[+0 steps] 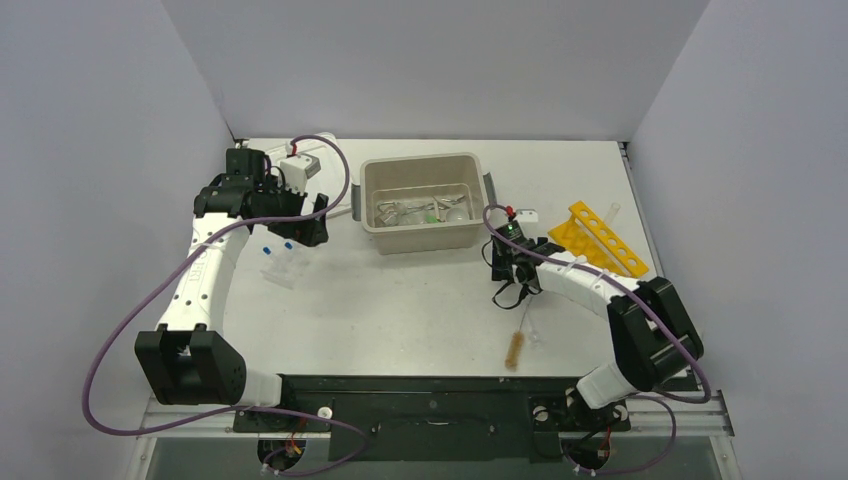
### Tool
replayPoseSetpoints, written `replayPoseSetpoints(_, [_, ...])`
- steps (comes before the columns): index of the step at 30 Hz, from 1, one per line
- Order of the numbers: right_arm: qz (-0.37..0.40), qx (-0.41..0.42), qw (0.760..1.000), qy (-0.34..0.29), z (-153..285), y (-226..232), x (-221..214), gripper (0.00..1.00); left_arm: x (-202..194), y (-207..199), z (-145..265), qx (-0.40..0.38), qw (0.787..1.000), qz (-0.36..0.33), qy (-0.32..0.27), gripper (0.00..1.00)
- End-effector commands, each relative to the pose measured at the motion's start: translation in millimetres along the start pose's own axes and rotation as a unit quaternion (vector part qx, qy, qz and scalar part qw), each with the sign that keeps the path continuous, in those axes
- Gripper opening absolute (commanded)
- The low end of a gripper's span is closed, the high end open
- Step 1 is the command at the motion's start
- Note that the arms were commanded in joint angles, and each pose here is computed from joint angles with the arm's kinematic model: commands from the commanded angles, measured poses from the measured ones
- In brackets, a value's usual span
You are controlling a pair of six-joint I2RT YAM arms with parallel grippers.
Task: Organize the chemistry lab equipment
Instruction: Pick up the chemistry item at the center of the board.
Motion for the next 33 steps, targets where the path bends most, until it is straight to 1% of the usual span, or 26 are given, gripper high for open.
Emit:
replayPoseSetpoints(1, [-0.023,0.015,1.000,-0.009,-16.4,9.9,5.1,0.63,8.1,-0.1,5.0,0.000,1.000,-0.009,-0.025,0.97])
replayPoseSetpoints(9, [-0.029,0.024,0.999,-0.001,-26.0,17.4,3.6,0.47,7.7,1.2,4.8,0.003,1.000,-0.011,-0.023,0.97])
replayPoseSetpoints(11, [-0.032,0.028,0.999,0.002,-27.7,20.3,3.6,0.38,8.2,1.2,5.1,0.003,1.000,-0.011,-0.024,0.97])
replayPoseSetpoints(12, [-0.033,0.030,0.999,0.006,-29.4,21.8,2.4,0.31,7.9,1.3,5.0,0.003,1.000,-0.011,-0.023,0.97])
replayPoseSetpoints(13, [-0.036,0.032,0.999,0.004,-29.5,23.1,3.7,0.27,8.5,1.3,5.8,0.004,1.000,-0.012,-0.025,0.97])
replayPoseSetpoints(14, [-0.037,0.034,0.999,0.007,-30.5,24.2,2.8,0.19,8.4,1.5,5.9,0.005,1.000,-0.012,-0.024,0.97])
replayPoseSetpoints(15, [-0.037,0.035,0.999,0.007,-31.0,24.7,2.7,0.16,8.7,1.5,6.7,0.006,1.000,-0.013,-0.025,0.97])
replayPoseSetpoints(17, [-0.039,0.036,0.999,0.008,-30.9,25.1,1.8,0.05,8.8,1.6,7.5,0.007,1.000,-0.014,-0.025,0.97])
replayPoseSetpoints(19, [-0.041,0.039,0.998,0.004,-28.4,24.5,2.9,0.00,9.0,1.5,8.3,0.008,1.000,-0.015,-0.025,0.97])
replayPoseSetpoints(25, [-0.056,0.054,0.996,-0.036,-0.8,18.0,23.3,0.00,9.4,1.7,8.6,0.008,1.000,-0.015,-0.025,0.96])
replayPoseSetpoints(33, [-0.071,0.098,0.987,-0.103,66.0,9.1,70.8,0.00,11.0,1.7,9.3,0.009,0.999,-0.015,-0.027,0.97])
Point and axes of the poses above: each gripper's point midway between its finger pads, its own z axis back along the fingers, its own y axis along the line the jaws close on, x = y × z, the point moved 4 cm from there along z, back along the fingers, and after that the axes turned 2 degrees about -z, right-handed, at the moved point
